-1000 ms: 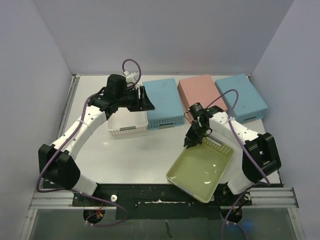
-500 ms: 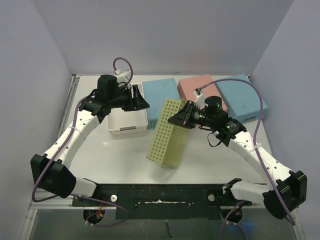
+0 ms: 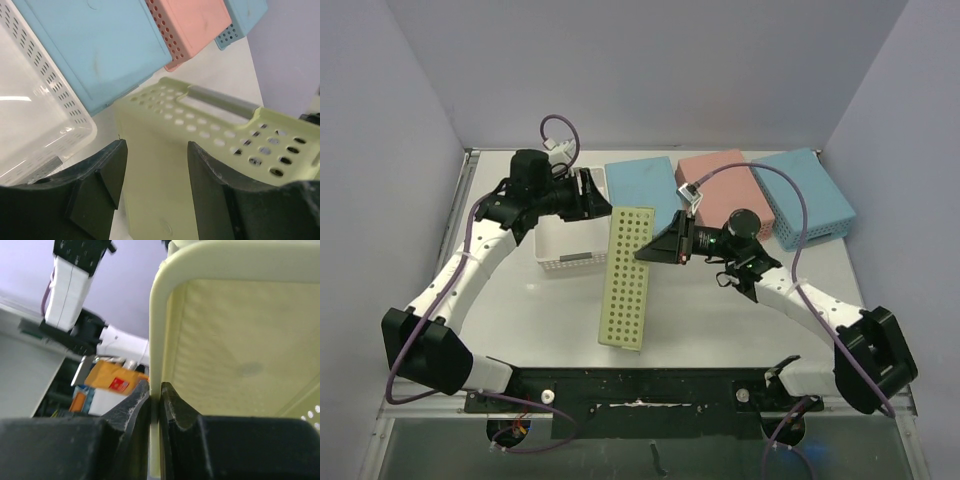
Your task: Turn the large container upside down
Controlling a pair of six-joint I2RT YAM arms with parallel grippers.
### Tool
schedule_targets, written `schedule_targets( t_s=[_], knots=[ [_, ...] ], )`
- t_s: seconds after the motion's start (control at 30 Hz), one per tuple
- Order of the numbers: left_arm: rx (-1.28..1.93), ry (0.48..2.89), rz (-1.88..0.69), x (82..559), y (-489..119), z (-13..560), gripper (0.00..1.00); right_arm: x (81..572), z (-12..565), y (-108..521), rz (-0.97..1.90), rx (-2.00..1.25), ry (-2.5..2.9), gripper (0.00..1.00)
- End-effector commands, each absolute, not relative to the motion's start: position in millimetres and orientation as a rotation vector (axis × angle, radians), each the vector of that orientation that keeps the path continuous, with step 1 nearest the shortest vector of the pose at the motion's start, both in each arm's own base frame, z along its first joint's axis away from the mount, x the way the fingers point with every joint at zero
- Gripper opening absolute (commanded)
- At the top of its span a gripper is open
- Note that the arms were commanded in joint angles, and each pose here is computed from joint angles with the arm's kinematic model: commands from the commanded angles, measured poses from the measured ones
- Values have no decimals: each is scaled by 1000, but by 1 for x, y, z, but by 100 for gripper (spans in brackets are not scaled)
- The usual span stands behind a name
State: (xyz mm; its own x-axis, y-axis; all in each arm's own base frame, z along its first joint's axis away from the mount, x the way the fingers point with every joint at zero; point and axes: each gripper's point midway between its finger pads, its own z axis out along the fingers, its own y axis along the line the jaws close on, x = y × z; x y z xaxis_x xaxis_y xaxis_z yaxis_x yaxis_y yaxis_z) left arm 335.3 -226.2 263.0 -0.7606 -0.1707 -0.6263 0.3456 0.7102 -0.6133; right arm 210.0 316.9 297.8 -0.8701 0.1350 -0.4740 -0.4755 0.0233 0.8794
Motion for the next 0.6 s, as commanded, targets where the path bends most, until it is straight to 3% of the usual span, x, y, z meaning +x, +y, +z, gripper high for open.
schedule_targets(
  t_s=[0.0,0.33,0.57],
  knots=[
    [177,2151,-1035,336,-231,281,50,154,321,302,2176,-622,1621,0],
    [198,2159,-1035,336,-230,278,50,150,252,280,2325,-334,1751,0],
    [199,2172,-1020,337,-228,273,50,177,175,270,2035,-120,2102,17]
  ],
)
